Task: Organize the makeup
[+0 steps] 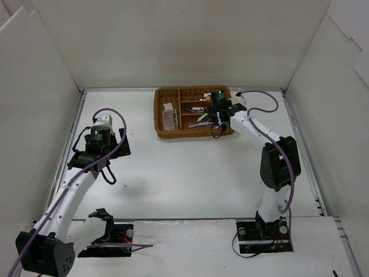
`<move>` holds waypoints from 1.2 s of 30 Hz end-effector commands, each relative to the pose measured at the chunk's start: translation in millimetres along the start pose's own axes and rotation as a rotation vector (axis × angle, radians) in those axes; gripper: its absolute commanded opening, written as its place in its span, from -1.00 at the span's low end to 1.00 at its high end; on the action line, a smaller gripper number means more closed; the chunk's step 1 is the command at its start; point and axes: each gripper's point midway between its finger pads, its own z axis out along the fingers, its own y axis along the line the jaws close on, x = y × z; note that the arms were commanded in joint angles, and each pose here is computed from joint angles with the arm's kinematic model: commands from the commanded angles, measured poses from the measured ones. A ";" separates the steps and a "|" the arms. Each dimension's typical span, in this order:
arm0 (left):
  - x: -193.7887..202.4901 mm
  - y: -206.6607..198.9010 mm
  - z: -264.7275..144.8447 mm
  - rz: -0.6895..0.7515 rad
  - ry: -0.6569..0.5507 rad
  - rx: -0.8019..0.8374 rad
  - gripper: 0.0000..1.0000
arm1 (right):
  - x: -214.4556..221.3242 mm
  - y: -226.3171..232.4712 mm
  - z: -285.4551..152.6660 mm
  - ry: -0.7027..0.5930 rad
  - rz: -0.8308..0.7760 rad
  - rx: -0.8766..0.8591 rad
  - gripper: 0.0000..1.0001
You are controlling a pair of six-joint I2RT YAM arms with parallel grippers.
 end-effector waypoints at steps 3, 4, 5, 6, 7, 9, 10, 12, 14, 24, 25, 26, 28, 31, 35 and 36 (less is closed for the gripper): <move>-18.3 -1.9 -5.7 -0.014 -0.060 0.009 0.95 | -6.6 38.4 7.7 0.025 0.138 -0.082 -0.90; -18.2 -1.8 -6.1 -0.014 -0.059 0.008 0.95 | -2.6 39.4 10.4 0.038 0.143 -0.085 -0.88; -18.6 -1.7 -6.0 -0.014 -0.061 0.007 0.95 | -0.9 40.2 11.1 0.046 0.148 -0.087 -0.87; -18.7 -1.8 -5.6 -0.014 -0.061 0.007 0.95 | 1.2 40.2 12.0 0.055 0.149 -0.089 -0.85; -18.0 -1.9 -5.4 -0.014 -0.059 0.008 0.95 | 4.2 38.0 14.6 0.063 0.149 -0.085 -0.81; -18.8 -1.9 -5.1 -0.014 -0.059 0.007 0.95 | 7.7 39.3 14.3 0.072 0.150 -0.093 -0.74; -18.2 -2.0 -4.9 -0.012 -0.058 0.008 0.95 | 8.0 37.7 15.6 0.072 0.148 -0.093 -0.65; -18.1 -2.4 -3.6 -0.010 -0.053 0.008 0.95 | 9.8 39.1 15.8 0.080 0.138 -0.106 -0.54; -18.2 -2.5 -3.2 -0.009 -0.051 0.008 0.95 | 9.9 41.7 14.3 0.079 0.108 -0.122 -0.32; -19.2 -0.3 -4.3 -0.009 -0.061 -0.002 0.95 | -12.0 57.3 -12.7 0.033 -0.156 -0.236 -0.04; -19.7 -0.2 -5.1 -0.007 -0.065 -0.001 0.95 | -19.3 61.9 -25.8 0.014 -0.204 -0.263 -0.03; -19.9 -0.1 -5.6 -0.008 -0.069 0.000 0.95 | -23.3 60.3 -32.6 -0.001 -0.259 -0.272 -0.02; -21.4 0.1 -6.7 -0.005 -0.078 0.001 0.96 | -41.2 48.2 -57.1 -0.068 -0.388 -0.284 0.02; -20.4 0.2 -6.6 -0.002 -0.079 0.003 0.96 | -69.5 18.8 -93.7 -0.174 -0.563 -0.271 0.16; -21.4 1.2 -8.6 0.005 -0.089 0.002 0.95 | -106.9 -31.6 -139.6 -0.317 -0.713 -0.225 0.45; -20.7 2.1 -9.1 0.005 -0.088 -0.001 0.96 | -115.4 -50.6 -158.4 -0.364 -0.734 -0.219 0.60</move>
